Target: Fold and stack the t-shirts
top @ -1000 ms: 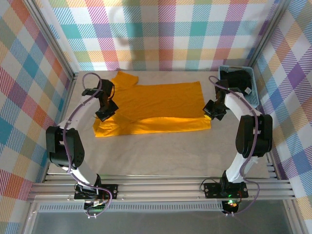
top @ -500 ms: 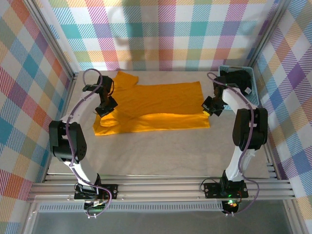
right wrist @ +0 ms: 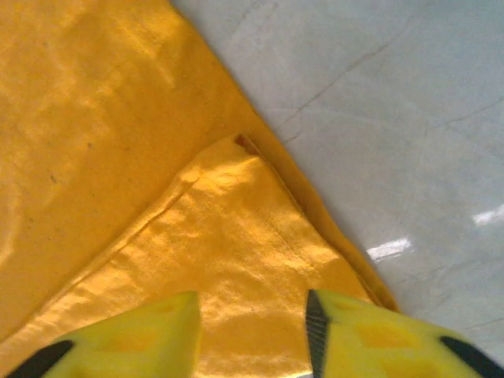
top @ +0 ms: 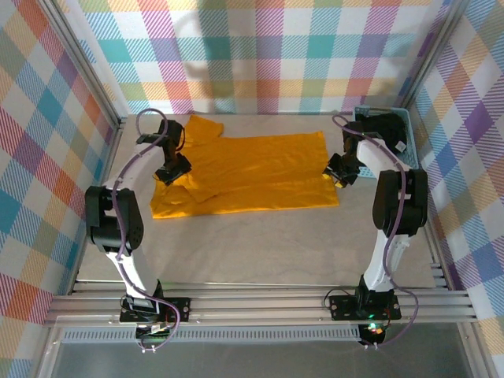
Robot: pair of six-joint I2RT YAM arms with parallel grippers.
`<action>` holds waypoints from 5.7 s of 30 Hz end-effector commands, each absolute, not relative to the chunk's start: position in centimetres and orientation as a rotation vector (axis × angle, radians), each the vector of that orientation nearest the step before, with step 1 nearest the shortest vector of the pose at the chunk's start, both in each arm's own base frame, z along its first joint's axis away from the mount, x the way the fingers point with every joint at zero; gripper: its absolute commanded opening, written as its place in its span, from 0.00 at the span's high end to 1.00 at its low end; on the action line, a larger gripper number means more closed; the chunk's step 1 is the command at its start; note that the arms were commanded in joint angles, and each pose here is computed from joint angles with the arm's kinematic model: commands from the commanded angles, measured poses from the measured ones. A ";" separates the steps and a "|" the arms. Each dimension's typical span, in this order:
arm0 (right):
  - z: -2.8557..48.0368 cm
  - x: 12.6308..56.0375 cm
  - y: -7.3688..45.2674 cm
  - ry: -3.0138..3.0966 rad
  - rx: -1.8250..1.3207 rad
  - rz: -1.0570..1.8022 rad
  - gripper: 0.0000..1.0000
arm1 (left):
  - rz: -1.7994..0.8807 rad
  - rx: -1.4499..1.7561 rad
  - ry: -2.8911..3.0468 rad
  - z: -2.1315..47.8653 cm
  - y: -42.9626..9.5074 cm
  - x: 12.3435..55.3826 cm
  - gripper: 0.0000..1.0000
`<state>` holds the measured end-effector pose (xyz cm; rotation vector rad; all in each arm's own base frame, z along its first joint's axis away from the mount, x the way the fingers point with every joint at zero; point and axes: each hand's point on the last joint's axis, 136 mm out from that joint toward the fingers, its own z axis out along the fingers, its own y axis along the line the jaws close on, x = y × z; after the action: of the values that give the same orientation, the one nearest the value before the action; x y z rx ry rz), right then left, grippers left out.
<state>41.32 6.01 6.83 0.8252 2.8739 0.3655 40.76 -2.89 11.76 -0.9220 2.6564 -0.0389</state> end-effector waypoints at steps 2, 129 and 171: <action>10.4 39.4 6.7 2.824 0.669 0.329 0.51 | -0.053 -0.999 2.619 13.5 -1.9 37.0 0.48; 2.0 18.9 11.4 3.401 0.449 0.063 0.61 | 0.152 -1.158 2.997 1.7 -3.6 20.9 0.74; 2.2 47.6 5.9 2.851 0.569 -0.202 0.70 | -0.221 -0.692 2.523 11.0 -3.5 57.6 0.54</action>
<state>48.14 5.78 2.32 0.5655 2.8038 -0.2034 56.98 -4.58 10.81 -0.7003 2.5211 -0.2602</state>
